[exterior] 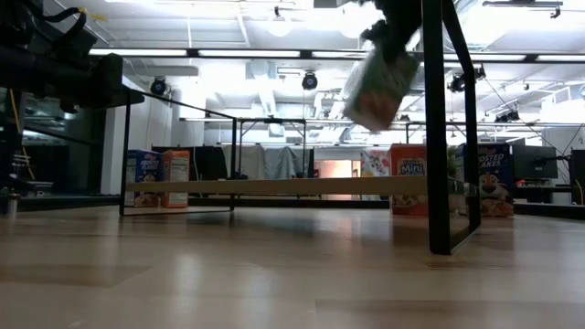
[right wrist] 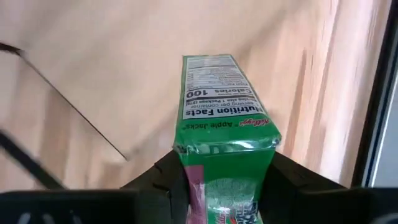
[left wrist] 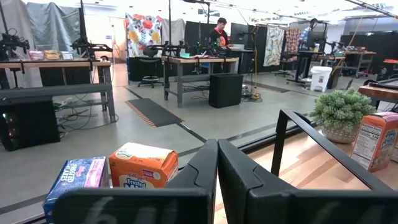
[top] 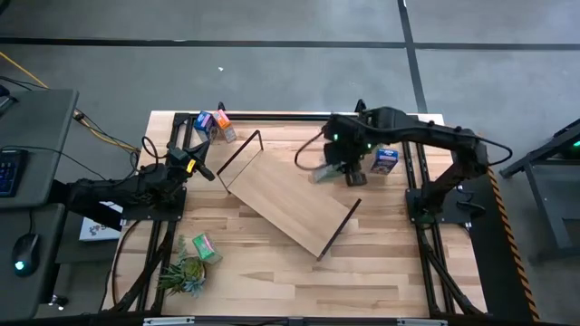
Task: Stack cereal on shelf
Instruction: Put the top green cereal box on the shelf
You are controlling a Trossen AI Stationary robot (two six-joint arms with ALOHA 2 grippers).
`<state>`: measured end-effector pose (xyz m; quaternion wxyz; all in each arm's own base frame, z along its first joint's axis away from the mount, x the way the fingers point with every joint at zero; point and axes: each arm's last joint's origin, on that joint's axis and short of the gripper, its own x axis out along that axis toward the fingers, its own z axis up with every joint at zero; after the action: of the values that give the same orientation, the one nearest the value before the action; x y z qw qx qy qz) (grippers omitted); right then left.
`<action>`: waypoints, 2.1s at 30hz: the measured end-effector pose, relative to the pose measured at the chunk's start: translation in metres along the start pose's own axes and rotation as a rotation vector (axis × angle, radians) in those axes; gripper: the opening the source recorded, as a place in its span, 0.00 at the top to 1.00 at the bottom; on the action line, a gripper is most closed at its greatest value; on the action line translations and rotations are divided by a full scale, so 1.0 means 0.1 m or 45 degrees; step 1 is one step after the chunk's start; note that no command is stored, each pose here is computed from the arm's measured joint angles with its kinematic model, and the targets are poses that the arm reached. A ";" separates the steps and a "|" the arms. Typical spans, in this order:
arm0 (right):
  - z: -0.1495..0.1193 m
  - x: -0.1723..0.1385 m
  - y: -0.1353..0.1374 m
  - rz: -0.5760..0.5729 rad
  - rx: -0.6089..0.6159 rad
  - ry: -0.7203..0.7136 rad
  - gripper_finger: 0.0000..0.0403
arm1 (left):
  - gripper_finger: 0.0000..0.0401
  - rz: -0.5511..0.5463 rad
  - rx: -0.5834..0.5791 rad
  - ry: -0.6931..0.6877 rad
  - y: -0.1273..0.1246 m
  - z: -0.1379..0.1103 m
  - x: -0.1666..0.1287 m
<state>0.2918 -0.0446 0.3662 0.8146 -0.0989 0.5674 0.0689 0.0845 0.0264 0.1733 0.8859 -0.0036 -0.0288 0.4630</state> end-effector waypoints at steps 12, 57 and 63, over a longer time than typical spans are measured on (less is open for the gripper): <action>0.50 0.43 0.87 0.055 -0.451 0.369 0.67 | 0.99 0.000 0.001 0.000 0.00 0.00 0.00; 0.64 0.99 0.93 0.159 -0.491 0.508 0.48 | 0.99 0.000 0.000 0.000 0.00 0.00 0.00; 0.64 0.99 0.98 0.181 -0.589 0.505 0.47 | 0.99 0.000 0.001 0.000 0.00 0.00 0.00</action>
<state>0.3628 0.0660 0.2871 0.6370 -0.2532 0.6900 0.2322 0.0845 0.0265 0.1732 0.8858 -0.0035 -0.0286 0.4631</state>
